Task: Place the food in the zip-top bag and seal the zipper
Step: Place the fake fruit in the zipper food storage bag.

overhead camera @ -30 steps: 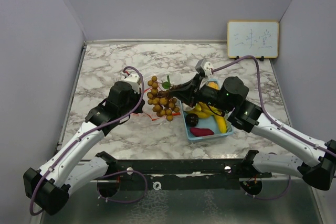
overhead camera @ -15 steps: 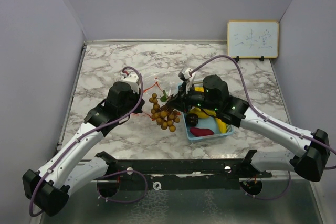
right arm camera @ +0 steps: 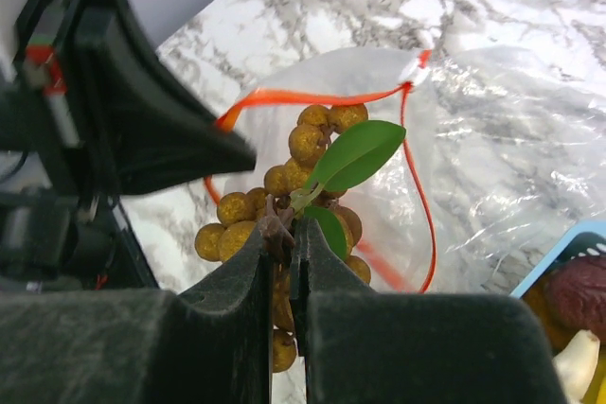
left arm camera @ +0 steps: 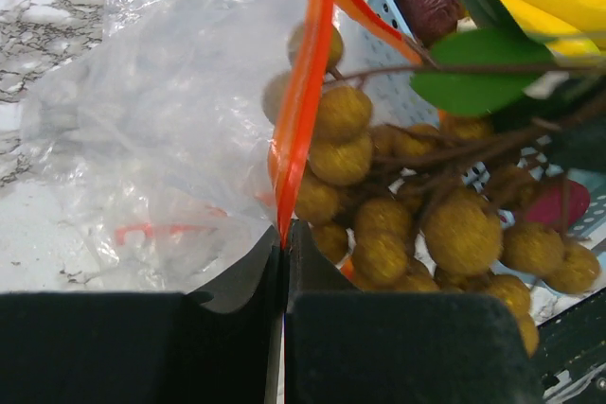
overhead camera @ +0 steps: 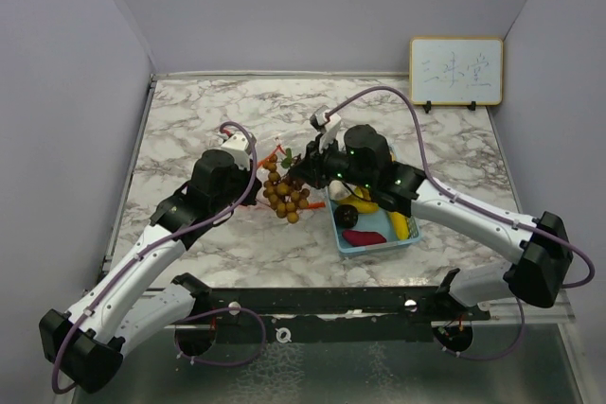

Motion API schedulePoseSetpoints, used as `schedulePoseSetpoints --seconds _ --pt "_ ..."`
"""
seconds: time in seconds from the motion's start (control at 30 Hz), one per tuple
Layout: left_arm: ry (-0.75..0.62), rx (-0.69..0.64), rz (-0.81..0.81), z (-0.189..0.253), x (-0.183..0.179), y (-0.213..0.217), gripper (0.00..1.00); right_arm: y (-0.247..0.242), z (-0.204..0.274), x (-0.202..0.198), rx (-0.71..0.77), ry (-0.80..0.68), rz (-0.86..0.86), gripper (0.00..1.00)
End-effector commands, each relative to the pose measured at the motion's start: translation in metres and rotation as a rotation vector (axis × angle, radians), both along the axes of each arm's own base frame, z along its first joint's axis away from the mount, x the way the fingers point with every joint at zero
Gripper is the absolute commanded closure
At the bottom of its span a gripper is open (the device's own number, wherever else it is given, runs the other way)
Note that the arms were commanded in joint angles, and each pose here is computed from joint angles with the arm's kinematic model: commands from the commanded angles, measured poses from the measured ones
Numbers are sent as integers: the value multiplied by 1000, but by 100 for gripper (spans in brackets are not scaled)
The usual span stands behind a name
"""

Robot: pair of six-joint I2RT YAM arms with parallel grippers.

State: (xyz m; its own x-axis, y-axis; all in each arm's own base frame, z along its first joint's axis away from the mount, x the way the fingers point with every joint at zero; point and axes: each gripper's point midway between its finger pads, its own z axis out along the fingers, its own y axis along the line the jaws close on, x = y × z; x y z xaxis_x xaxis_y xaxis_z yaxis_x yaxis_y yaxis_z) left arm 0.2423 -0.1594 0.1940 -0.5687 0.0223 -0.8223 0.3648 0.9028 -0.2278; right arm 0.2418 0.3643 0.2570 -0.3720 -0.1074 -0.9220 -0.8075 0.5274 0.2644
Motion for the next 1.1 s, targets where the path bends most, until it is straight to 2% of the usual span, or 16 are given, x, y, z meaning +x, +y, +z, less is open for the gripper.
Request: schedulePoseSetpoints --seconds 0.0,0.3,0.5,0.7,0.73,0.93,0.97,1.07 --pt "-22 -49 -43 8 -3 -9 100 12 29 41 105 -27 -176 98" --pt "11 -116 -98 13 -13 -22 100 -18 22 74 156 -149 -417 98" --pt "-8 -222 -160 41 -17 -40 100 -29 7 74 114 -193 -459 98" --pt "-3 -274 -178 51 -8 -54 100 -14 9 56 121 -213 -376 95" --pt "0 -265 -166 48 -6 -53 100 -10 11 52 121 -213 -356 91" --pt "2 -209 -99 36 7 -45 100 -4 16 39 71 -197 -270 40" --pt "6 -201 -91 34 9 -43 100 -6 16 38 62 -196 -271 35" --pt "3 -187 -84 33 10 -42 100 -24 17 34 48 -198 -309 30"
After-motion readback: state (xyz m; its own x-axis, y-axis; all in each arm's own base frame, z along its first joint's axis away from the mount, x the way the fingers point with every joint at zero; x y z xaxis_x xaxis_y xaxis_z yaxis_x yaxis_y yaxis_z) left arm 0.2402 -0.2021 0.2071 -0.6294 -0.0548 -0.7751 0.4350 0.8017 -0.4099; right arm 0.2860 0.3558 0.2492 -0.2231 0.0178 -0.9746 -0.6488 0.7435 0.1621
